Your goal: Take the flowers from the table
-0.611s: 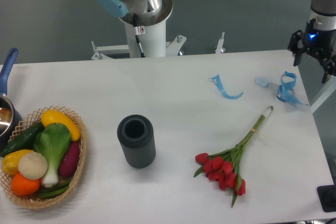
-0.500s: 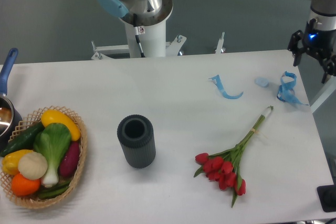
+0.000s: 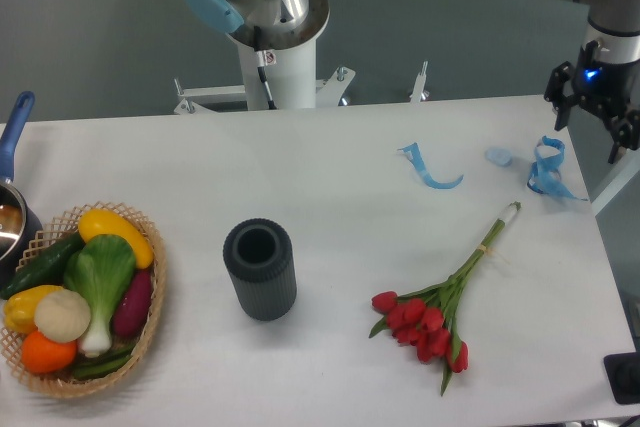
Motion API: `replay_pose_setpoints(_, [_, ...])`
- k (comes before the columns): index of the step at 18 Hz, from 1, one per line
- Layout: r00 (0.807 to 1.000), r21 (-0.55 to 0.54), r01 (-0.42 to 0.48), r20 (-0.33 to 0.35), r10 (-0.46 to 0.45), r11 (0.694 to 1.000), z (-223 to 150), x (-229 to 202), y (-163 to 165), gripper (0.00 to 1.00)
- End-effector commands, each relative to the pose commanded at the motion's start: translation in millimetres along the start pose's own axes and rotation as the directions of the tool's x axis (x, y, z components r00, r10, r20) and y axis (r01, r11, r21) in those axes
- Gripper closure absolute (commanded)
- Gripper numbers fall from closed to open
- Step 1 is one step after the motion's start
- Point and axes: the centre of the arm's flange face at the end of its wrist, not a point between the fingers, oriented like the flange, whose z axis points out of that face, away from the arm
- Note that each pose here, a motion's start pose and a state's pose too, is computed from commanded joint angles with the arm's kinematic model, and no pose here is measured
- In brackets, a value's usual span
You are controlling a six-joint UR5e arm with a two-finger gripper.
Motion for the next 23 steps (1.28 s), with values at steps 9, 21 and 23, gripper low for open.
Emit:
replay_pose_setpoints(9, [0.990, 0.049, 0.129, -0.071, -0.126, 0.990, 41.9, 1.1, -62.5, 0.00])
replay_pose_setpoints(21, [0.956, 0.057, 0.271, -0.129, -0.262, 0.961, 102.7, 16.5, -140.3, 0.00])
replay_pose_setpoints(23, [0.957, 0.060, 0.261, -0.151, -0.249, 0.964, 117.6, 17.0, -150.6, 0.00])
